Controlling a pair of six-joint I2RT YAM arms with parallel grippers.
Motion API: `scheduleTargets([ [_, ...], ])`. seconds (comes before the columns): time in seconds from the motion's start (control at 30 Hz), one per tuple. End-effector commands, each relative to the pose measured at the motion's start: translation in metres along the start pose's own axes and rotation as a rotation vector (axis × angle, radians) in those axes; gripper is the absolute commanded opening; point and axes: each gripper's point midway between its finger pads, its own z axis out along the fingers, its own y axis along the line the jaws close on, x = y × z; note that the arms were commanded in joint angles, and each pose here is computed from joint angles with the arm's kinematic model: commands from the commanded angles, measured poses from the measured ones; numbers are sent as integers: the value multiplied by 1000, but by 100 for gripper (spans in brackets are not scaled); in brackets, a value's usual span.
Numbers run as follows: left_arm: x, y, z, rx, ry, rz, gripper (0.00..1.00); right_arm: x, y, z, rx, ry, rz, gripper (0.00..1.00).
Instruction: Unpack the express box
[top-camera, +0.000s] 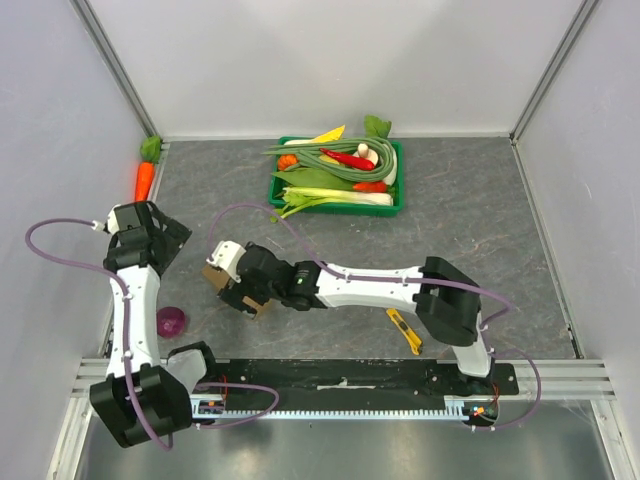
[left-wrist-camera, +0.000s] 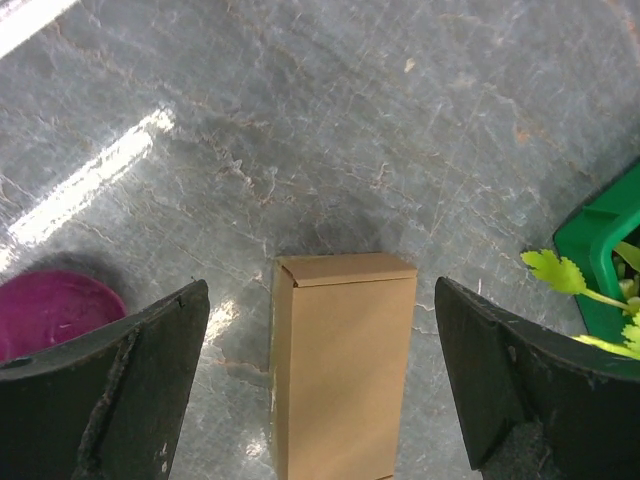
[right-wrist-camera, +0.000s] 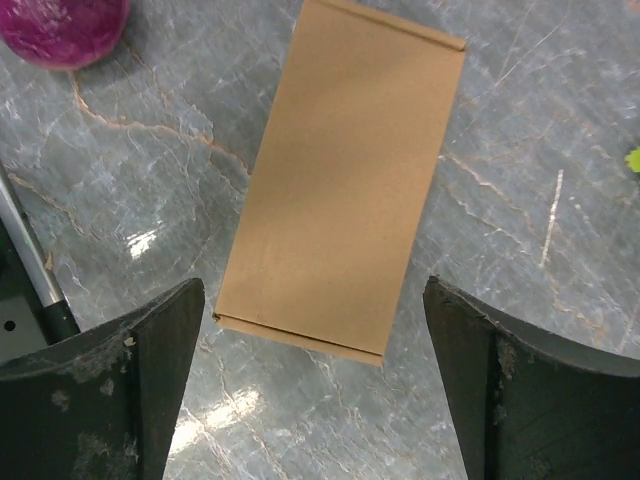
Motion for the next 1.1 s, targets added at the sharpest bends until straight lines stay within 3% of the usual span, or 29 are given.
scheduleTargets([
  [0.0, 12, -4, 19, 31, 77, -135, 99, -17, 11, 20, -27, -74, -21, 98],
  [0.43, 65, -16, 50, 179, 295, -153, 96, 34, 3, 45, 44, 49, -65, 98],
  [0.77, 117, -55, 39, 523, 534, -59, 78, 99, -29, -9, 172, 168, -13, 96],
  [0.87, 129, -70, 32, 590, 559, -11, 75, 121, -33, -27, 188, 202, 24, 94],
  [1.07, 141, -89, 29, 579, 552, 59, 76, 119, -37, -57, 209, 183, 109, 95],
])
